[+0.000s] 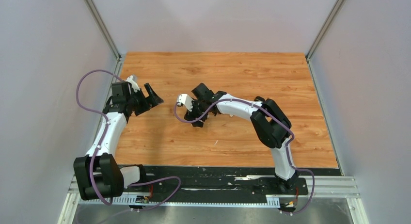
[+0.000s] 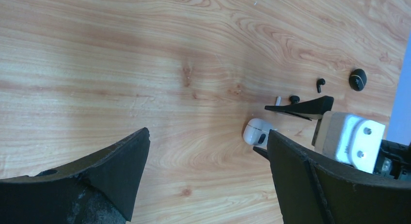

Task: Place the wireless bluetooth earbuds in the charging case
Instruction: Pick up the charging case at the center of the board.

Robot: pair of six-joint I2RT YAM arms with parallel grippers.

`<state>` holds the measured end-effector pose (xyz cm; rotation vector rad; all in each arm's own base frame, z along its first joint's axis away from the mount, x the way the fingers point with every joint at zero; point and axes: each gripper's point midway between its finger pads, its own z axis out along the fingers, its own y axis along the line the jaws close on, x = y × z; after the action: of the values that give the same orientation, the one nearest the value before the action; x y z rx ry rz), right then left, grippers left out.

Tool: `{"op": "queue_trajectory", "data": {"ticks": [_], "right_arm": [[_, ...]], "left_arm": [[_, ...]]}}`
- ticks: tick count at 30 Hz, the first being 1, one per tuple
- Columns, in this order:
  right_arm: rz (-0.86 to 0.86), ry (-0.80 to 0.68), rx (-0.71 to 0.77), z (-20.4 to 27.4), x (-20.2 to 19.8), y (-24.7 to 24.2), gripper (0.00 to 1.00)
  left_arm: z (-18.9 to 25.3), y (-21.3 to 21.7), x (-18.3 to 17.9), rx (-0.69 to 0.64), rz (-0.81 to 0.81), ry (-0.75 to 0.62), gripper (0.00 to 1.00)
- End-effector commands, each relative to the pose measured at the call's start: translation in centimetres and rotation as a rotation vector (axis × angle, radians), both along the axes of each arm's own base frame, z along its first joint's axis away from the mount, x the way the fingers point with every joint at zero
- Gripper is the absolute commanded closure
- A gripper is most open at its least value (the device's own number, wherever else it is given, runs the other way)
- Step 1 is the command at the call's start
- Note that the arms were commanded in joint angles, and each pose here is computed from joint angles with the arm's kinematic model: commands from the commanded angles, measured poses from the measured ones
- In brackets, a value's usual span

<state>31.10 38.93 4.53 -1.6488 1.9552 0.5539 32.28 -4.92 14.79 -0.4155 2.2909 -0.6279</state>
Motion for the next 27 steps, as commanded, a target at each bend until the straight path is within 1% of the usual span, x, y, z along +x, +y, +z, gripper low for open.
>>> {"op": "queue_trajectory", "data": {"ticks": [1, 9, 11, 12, 16, 18, 20, 22, 24, 25, 27], "right_arm": [[-0.026, -0.008, -0.006, -0.3, -0.1, -0.7, 0.36], [-0.016, -0.025, -0.043, -1.2, -0.3, -1.4, 0.36], [-0.012, -0.026, -0.050, -1.4, -0.4, -1.6, 0.39], [-0.007, -0.027, -0.052, -1.4, -0.4, -1.7, 0.42], [0.020, -0.034, -0.051, -1.3, -0.7, -1.9, 0.63], [0.020, -0.044, -0.049, -1.0, -0.6, -2.0, 0.74], [0.021, -0.075, -0.035, 0.1, 0.1, -1.9, 0.82], [0.009, -0.130, -0.013, 2.1, 1.4, -1.8, 0.91], [-0.018, -0.188, 0.034, 5.2, 3.2, -1.6, 0.97], [-0.035, -0.216, 0.065, 7.0, 4.2, -1.6, 0.99], [-0.064, -0.283, 0.135, 11.2, 6.0, -1.7, 1.00]], "left_arm": [[1.7, 0.4, 0.7, -0.003, 0.025, -0.039, 0.03], [1.4, 0.3, 0.5, -0.005, 0.024, -0.032, 0.03], [1.3, 0.3, 0.5, -0.005, 0.024, -0.033, 0.02], [1.4, 0.3, 0.5, -0.005, 0.023, -0.039, 0.03], [1.3, 0.1, 0.3, -0.015, 0.017, -0.041, 0.02], [1.2, -0.1, 0.3, -0.032, 0.014, -0.043, 0.03], [1.4, -1.1, 0.3, -0.080, -0.024, -0.053, 0.03], [1.9, -2.0, 0.6, -0.123, -0.065, -0.073, 0.04], [2.7, -2.9, 1.0, -0.165, -0.120, -0.100, 0.04], [3.1, -3.3, 1.4, -0.180, -0.146, -0.119, 0.04], [4.7, -4.5, 2.0, -0.214, -0.224, -0.180, 0.06]]}}
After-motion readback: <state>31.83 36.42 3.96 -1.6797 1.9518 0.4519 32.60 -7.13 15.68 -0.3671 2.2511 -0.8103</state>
